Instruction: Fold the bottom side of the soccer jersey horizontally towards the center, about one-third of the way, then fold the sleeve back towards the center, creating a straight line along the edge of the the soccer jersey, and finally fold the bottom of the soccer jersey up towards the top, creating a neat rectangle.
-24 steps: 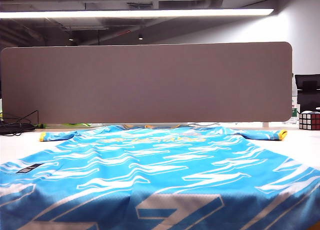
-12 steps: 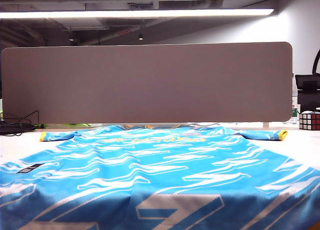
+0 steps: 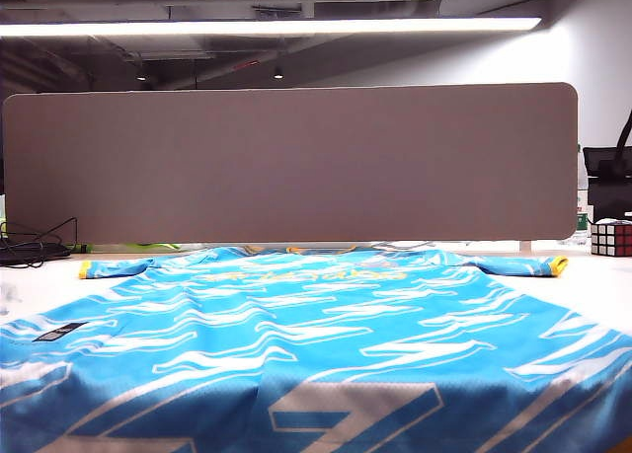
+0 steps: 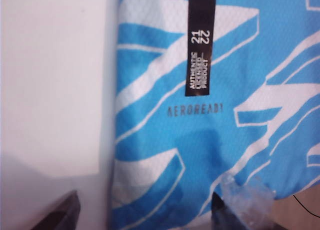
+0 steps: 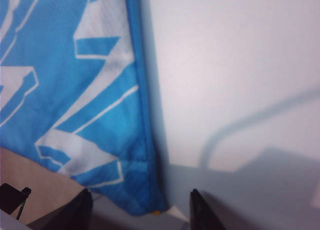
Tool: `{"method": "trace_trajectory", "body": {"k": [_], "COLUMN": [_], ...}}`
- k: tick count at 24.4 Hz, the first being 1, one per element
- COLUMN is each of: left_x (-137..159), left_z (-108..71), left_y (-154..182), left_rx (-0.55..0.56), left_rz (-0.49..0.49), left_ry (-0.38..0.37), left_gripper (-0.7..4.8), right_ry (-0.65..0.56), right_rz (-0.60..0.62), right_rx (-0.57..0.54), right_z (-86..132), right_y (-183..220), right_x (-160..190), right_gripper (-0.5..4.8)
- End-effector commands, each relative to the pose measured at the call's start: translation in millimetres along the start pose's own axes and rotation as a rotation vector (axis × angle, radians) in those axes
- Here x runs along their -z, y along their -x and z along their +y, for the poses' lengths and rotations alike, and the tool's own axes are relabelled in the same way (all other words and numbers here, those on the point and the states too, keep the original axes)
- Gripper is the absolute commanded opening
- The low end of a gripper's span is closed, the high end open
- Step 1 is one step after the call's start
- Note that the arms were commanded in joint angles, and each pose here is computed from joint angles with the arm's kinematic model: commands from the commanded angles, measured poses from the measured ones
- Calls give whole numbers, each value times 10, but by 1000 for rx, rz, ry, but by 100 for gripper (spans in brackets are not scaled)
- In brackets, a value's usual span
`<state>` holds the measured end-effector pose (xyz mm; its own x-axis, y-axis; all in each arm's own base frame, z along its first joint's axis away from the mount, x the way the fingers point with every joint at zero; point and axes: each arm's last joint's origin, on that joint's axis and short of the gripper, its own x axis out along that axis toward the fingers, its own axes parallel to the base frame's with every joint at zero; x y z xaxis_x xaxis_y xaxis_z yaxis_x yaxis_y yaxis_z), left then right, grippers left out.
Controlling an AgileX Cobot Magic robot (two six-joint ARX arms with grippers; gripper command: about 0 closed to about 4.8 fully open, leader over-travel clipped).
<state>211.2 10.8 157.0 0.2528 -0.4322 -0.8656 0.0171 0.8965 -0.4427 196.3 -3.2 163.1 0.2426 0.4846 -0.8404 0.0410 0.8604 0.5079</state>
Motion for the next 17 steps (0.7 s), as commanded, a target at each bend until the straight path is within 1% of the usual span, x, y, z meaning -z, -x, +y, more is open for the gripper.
{"method": "trace_trajectory", "body": {"k": [1,3,5,7,9,15,16,17], "left_x": [86,86,86,85,85,93,100,103], "left_z": [45,45,43,36,25,-33,-38,-46], "left_y": [-74,-74,-74,-74,-75,-127,-144,-164], "left_rx": [-43,-43,-39,-16,17,31,32,33], "left_rz": [67,67,68,67,66,92,99,110], "left_ry": [18,18,18,19,19,-10,-12,-16], "left_gripper": [341,341,341,340,340,335,333,317], "right_ry": [-13,-24,-38,-43,-40,-34,-33,-33], "right_rz": [19,39,58,69,75,76,76,75], "right_rx": [-16,-34,-79,-102,-100,-99,-99,-100], "right_z": [-38,-61,-74,-80,-75,-63,-63,-62], "right_y": [-81,-131,-178,-206,-219,-225,-225,-225], "right_x": [-44,-56,-66,-72,-71,-70,-71,-72], "right_gripper": [266,266,266,266,265,261,261,261]}}
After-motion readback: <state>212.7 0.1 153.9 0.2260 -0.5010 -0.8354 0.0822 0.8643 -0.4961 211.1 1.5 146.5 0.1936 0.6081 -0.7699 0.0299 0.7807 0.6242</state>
